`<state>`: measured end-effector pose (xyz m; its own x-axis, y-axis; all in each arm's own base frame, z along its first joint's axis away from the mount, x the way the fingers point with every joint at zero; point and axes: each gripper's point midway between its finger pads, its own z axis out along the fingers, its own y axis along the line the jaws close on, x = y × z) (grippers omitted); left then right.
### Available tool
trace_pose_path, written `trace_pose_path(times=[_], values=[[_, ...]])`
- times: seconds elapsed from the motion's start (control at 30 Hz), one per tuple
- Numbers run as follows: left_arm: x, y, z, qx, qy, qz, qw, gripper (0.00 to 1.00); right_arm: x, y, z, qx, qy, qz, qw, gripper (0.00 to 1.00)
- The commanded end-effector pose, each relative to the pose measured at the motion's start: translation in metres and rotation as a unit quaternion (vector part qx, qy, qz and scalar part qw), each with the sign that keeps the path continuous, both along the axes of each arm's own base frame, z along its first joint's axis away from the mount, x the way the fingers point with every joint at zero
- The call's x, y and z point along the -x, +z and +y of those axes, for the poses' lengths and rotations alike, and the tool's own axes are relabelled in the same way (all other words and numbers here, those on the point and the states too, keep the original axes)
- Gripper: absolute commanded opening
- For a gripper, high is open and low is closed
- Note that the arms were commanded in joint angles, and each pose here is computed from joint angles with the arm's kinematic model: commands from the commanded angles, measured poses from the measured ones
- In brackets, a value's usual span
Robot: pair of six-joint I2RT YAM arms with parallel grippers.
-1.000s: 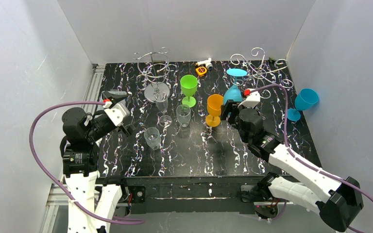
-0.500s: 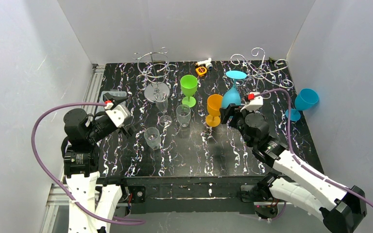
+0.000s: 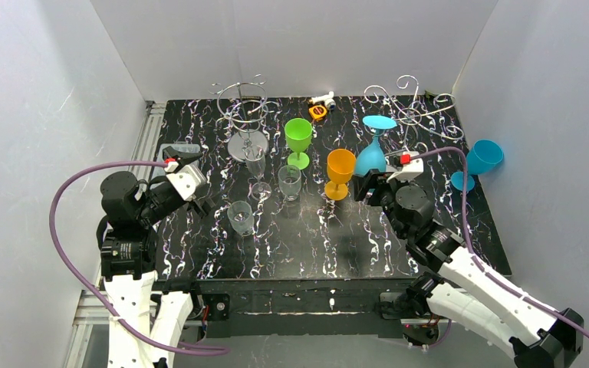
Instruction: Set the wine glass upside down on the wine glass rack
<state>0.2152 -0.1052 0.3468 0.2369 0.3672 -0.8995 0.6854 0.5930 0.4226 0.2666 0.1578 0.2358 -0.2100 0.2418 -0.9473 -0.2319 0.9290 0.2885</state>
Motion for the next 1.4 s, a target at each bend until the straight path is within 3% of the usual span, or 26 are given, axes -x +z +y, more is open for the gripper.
trace_pose_path(times=[0.0, 0.3, 0.6, 0.77, 0.83, 1.1, 1.37], values=[[0.003, 0.009, -0.002, 0.005, -0.006, -0.008, 1.0, 0.98, 0.004, 0.008, -0.006, -0.015, -0.007, -0.017, 1.0, 0.5], [0.003, 0.008, -0.003, 0.008, -0.008, -0.002, 1.0, 0.98, 0.004, 0.007, 0.001, 0.01, 0.01, -0.016, 1.0, 0.49], [0.003, 0.009, -0.002, 0.007, -0.005, -0.004, 1.0, 0.98, 0.007, -0.004, -0.013, -0.097, -0.044, -0.011, 0.994, 0.5], [0.004, 0.009, -0.002, 0.007, -0.004, -0.006, 1.0, 0.98, 0.009, -0.01, -0.011, -0.103, -0.04, -0.004, 0.994, 0.53], [0.004, 0.009, -0.002, 0.006, -0.004, -0.006, 1.0, 0.98, 0.008, -0.009, -0.01, -0.102, -0.039, -0.004, 0.994, 0.58], [0.004, 0.01, -0.003, 0.009, -0.005, -0.004, 1.0, 0.98, 0.004, -0.003, -0.011, -0.086, -0.048, 0.007, 0.995, 0.98], [0.006, 0.01, -0.004, 0.013, -0.008, -0.002, 1.0, 0.98, 0.018, 0.018, -0.02, -0.045, -0.032, 0.012, 0.998, 0.98]])
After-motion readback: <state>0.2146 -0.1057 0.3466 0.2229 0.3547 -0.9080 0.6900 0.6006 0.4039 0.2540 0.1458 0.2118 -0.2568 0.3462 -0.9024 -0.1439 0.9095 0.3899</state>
